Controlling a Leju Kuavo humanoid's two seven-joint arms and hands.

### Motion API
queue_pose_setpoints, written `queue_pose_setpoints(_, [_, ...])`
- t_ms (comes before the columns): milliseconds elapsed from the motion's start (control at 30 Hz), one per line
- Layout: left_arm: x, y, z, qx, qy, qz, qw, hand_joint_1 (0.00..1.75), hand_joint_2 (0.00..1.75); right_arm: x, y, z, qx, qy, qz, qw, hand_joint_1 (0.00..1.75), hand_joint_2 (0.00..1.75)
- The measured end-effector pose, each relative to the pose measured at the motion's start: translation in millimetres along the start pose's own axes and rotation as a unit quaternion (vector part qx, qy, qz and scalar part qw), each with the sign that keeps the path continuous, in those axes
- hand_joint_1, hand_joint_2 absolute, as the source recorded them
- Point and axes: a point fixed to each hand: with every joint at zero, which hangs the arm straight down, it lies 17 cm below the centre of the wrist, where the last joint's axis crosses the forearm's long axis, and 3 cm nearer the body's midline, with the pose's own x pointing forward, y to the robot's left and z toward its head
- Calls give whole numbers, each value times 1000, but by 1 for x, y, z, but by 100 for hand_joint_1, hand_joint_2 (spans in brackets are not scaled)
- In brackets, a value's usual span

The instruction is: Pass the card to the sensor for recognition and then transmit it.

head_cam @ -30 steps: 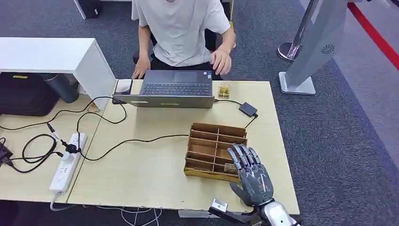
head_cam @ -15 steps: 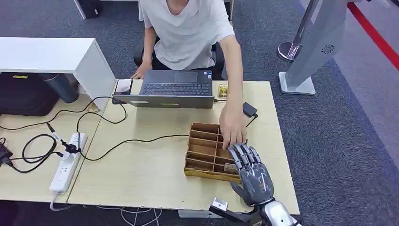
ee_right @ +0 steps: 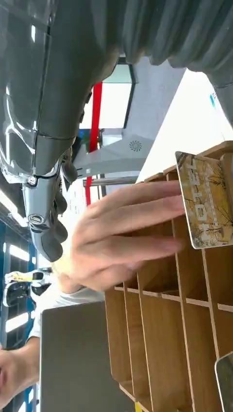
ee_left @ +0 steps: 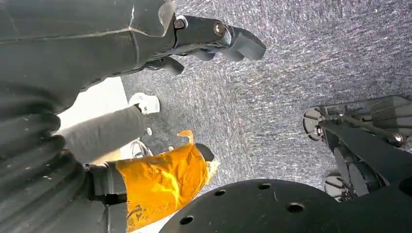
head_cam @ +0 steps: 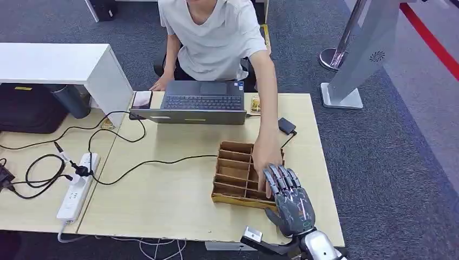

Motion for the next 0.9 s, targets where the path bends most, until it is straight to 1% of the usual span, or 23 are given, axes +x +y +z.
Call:
queue_pose_setpoints(400, [0, 0, 0, 0, 0, 0, 1000, 0, 175, 1, 2, 1, 5, -2, -3, 1000, 0, 175])
queue_pose_setpoints(900, [0, 0, 0, 0, 0, 0, 1000, 0, 175, -1, 16, 8, 24, 2, -6, 1000, 0, 175])
